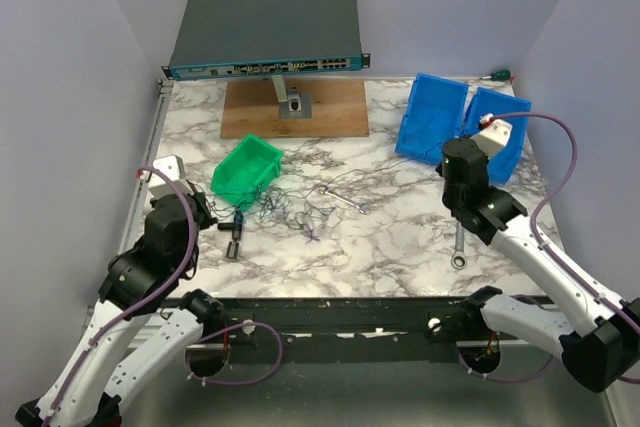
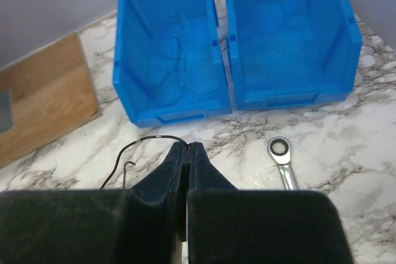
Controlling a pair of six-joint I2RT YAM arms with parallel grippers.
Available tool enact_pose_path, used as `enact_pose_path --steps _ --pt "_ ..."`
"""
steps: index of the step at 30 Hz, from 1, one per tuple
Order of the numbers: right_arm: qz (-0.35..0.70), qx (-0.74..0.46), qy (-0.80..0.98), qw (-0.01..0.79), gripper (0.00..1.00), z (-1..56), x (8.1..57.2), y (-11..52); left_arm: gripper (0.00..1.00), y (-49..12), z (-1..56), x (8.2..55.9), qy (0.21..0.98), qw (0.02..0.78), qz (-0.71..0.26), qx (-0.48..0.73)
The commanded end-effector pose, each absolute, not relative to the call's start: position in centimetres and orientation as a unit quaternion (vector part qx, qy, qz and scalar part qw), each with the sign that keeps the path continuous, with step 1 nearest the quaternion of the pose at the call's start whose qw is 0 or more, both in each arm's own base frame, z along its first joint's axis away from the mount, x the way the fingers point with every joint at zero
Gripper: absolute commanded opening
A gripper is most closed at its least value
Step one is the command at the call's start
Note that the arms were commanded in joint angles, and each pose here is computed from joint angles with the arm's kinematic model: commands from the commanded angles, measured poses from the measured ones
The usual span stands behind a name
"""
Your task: Untangle the cables
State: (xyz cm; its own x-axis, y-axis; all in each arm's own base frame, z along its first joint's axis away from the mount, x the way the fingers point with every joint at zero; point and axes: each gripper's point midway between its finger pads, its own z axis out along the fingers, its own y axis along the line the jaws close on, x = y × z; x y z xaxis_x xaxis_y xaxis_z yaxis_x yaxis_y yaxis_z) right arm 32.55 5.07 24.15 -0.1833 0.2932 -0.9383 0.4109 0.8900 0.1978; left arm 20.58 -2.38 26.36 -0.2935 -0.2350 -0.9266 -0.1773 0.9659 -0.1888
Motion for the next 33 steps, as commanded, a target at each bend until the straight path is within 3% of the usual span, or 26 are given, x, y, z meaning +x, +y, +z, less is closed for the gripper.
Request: enact_pose_path --steps 1,9,18,20,22,26,29,33 --pt "0.013 0.213 0.761 0.612 0.01 25.4 32.3 6.5 0.00 -3.6 25.7 21.1 0.810 0.576 -0.040 -0.100" --pt "0.136 0.091 0.778 0.607 0.01 27.0 32.6 12.4 0.00 -10.3 24.7 21.4 0.826 0.539 -0.163 0.014" --pt "0.176 0.059 0.759 0.624 0.01 30.3 32.4 13.8 0.19 -12.2 24.3 21.9 0.837 0.513 -0.183 0.045" --pt "0.188 0.048 0.753 0.628 0.01 31.6 32.4 14.4 0.32 -12.8 24.6 22.0 0.835 0.512 -0.193 0.054" --pt "0.210 0.021 0.745 0.633 0.01 33.2 32.3 15.4 0.54 -13.3 25.4 22.0 0.830 0.516 -0.203 0.065" --pt "0.240 -0.010 0.730 0.640 0.01 36.5 32.2 16.9 0.80 -14.0 28.1 22.5 0.820 0.524 -0.214 0.080" --pt "0.263 -0.027 0.719 0.643 0.01 38.8 32.1 17.9 0.91 -15.3 29.6 23.1 0.811 0.528 -0.233 0.096" --pt "0.281 -0.039 0.711 0.643 0.01 40.7 32.0 18.7 0.97 -18.3 30.1 23.9 0.795 0.521 -0.288 0.116"
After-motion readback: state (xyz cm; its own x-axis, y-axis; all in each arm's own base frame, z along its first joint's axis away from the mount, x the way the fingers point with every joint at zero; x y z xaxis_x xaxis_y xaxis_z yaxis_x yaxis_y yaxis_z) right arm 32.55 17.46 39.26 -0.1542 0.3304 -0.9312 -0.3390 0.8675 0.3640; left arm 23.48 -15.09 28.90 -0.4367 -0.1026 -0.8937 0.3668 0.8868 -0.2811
